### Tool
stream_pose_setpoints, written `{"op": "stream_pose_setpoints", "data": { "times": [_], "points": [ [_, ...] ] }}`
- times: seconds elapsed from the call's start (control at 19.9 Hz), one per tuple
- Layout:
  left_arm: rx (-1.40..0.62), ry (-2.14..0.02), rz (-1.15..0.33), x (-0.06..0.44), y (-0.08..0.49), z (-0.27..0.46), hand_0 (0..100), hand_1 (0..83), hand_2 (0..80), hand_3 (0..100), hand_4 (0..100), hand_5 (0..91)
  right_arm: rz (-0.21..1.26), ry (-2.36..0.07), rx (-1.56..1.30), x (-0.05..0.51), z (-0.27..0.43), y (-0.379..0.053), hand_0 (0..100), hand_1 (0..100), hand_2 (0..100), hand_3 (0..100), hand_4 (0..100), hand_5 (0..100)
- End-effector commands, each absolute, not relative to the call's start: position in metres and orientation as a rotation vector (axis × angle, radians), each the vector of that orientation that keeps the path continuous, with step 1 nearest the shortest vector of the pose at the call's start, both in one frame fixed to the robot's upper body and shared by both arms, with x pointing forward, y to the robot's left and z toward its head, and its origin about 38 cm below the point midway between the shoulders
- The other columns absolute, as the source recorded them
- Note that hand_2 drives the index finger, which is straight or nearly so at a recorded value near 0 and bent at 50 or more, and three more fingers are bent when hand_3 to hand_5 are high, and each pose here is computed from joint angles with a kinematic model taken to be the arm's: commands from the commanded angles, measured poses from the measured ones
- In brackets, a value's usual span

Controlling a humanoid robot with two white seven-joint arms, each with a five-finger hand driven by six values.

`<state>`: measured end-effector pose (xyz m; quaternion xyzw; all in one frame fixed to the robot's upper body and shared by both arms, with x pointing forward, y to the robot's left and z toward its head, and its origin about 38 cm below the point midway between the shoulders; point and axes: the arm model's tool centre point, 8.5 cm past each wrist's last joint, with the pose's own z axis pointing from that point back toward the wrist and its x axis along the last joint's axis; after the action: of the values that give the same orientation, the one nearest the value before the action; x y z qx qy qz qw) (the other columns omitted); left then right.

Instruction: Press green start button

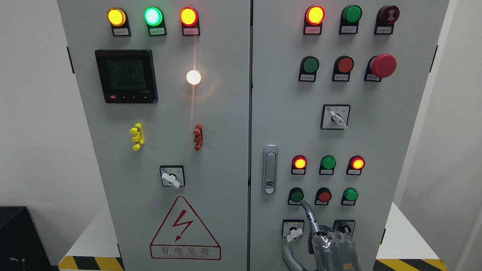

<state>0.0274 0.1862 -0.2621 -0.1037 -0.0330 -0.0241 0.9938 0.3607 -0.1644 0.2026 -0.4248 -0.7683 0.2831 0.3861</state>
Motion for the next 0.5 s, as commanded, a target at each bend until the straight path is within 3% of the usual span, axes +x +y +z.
{"op": "stream_pose_setpoints", "data": {
  "times": [0.0,0.35,0.45],
  "points": [
    [-0.211,-0.094,-0.051,0.037,0.185,-0.262,12,55.6,0.0,0,0,0.0,0.527,-2.060,-0.939,0.332,0.226,-0.173,48,38,0,88,83,100],
    [-0.212,-0.094,-0.051,0.037,0.185,-0.262,12,55.6,0.0,0,0,0.0,0.382,-2.034,-0.684,0.311,0.221,-0.183,44,37,0,80,77,90],
    [-0.211,-0.094,-0.051,0.037,0.185,-0.262,12,55.6,0.0,0,0,0.0,0.348,-2.033,-0.637,0.310,0.219,-0.185,42,37,0,70,72,81]
  ]
}}
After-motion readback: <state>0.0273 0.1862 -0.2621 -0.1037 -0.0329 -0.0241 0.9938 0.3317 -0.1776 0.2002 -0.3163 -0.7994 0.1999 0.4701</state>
